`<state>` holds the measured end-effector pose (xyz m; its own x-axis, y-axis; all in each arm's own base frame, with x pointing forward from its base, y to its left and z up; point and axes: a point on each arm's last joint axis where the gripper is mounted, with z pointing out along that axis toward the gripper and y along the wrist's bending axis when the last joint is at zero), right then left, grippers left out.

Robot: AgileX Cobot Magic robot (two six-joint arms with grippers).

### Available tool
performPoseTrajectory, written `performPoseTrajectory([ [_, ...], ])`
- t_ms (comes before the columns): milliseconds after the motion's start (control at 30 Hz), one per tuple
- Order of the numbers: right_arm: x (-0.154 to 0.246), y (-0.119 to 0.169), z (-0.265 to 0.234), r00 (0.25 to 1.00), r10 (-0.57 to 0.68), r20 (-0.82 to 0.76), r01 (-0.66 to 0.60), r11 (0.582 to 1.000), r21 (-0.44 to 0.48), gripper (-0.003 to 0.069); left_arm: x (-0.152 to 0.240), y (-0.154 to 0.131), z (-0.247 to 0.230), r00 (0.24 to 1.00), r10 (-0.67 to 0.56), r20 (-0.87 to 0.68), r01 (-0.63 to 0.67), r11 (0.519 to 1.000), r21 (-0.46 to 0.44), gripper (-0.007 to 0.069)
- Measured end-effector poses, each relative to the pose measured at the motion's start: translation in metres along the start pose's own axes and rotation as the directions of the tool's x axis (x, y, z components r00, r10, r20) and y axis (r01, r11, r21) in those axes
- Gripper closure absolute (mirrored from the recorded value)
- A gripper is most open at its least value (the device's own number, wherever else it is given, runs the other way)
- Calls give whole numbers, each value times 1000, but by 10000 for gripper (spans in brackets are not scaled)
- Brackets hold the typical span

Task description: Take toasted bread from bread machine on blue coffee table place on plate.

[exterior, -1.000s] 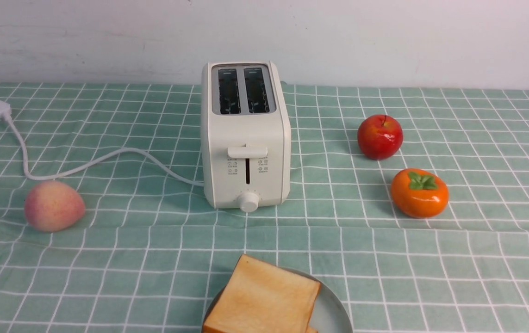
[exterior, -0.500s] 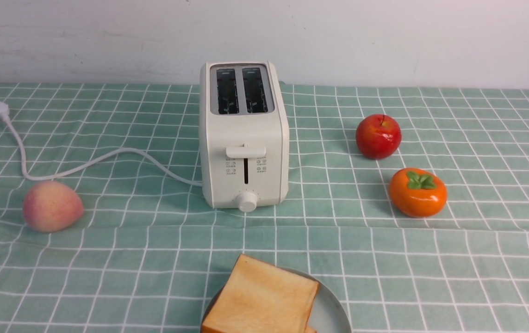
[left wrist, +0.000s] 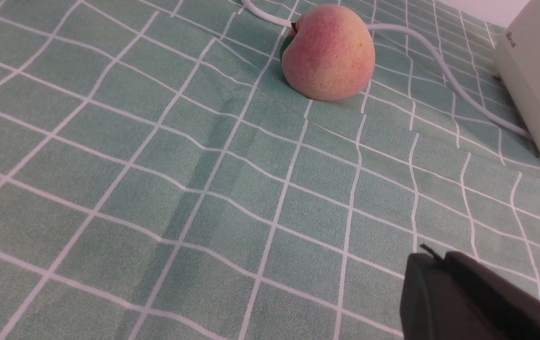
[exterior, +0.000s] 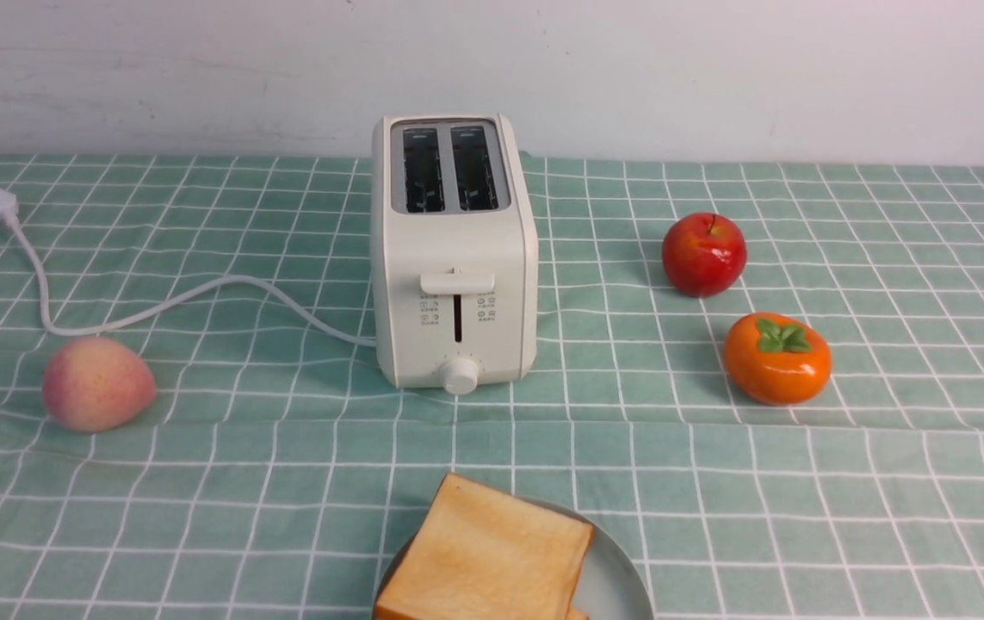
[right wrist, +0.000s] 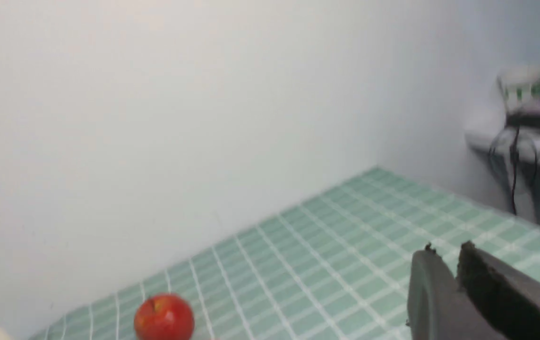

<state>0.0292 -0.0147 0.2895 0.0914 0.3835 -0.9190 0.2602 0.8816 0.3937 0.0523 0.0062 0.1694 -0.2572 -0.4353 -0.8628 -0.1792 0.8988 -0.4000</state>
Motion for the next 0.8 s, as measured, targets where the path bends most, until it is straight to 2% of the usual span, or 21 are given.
performPoseTrajectory([
  [33, 11, -1, -4, 995, 10, -97, -10, 1000, -3, 573, 0, 0, 0, 1000, 0, 0, 0, 1000, 0, 606],
  [100, 26, -2, -5, 981, -31, -190, 25, 999, -34, 571, 0, 0, 0, 1000, 0, 0, 0, 1000, 0, 606],
  [267, 64, -9, 8, 949, -157, -274, 126, 984, -129, 566, 0, 0, 0, 1000, 0, 0, 0, 1000, 0, 603],
  [400, 114, -25, 18, 900, -270, -343, 205, 955, -215, 564, 0, 0, 0, 1000, 0, -1, 0, 1000, -1, 594],
  [600, 116, -22, 18, 880, -360, -311, 260, 911, -319, 557, 0, 0, 0, 1000, 0, -3, 0, 1000, -3, 587],
  [800, 116, -21, 18, 868, -398, -298, 285, 889, -359, 552, 0, 0, 0, 1000, 0, -5, 0, 1000, -4, 589],
])
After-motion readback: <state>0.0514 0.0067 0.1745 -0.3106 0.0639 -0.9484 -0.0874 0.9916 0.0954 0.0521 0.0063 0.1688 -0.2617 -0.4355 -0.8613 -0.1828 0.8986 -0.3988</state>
